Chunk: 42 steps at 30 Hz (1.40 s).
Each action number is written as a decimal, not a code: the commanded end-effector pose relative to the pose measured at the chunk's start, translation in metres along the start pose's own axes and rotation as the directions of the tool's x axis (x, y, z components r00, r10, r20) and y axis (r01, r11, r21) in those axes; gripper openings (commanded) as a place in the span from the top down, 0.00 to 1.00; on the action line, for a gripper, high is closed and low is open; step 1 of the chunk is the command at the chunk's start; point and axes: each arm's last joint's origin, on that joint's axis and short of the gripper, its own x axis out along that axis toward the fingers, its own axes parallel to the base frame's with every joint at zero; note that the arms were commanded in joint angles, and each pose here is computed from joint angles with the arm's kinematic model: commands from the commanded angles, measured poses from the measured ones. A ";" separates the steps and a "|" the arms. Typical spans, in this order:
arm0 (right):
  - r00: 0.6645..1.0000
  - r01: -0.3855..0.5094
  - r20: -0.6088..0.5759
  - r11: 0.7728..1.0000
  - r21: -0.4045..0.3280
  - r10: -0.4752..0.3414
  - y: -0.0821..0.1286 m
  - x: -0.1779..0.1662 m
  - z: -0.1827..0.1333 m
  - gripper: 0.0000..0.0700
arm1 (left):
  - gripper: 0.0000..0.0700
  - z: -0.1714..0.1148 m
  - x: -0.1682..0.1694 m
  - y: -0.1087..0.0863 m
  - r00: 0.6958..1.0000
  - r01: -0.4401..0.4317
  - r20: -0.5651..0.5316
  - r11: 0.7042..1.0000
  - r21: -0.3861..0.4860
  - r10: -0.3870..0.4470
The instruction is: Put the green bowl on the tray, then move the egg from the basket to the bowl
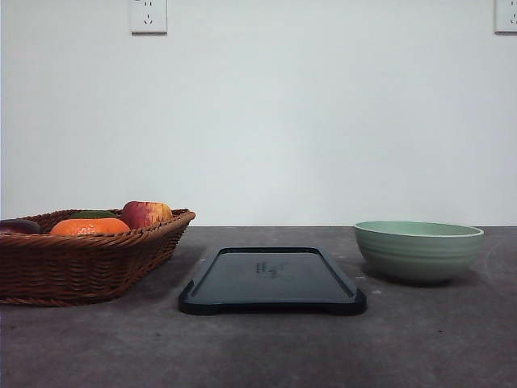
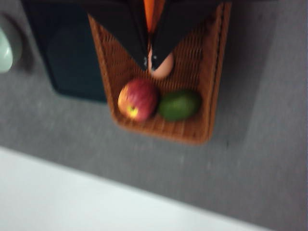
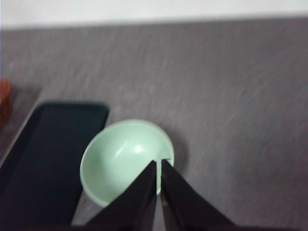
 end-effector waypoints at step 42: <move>0.868 0.032 -0.496 0.999 0.031 -0.012 -0.019 0.120 0.062 0.62 | 0.49 0.014 0.025 -0.001 0.983 -0.020 -0.183 0.999 0.031 0.026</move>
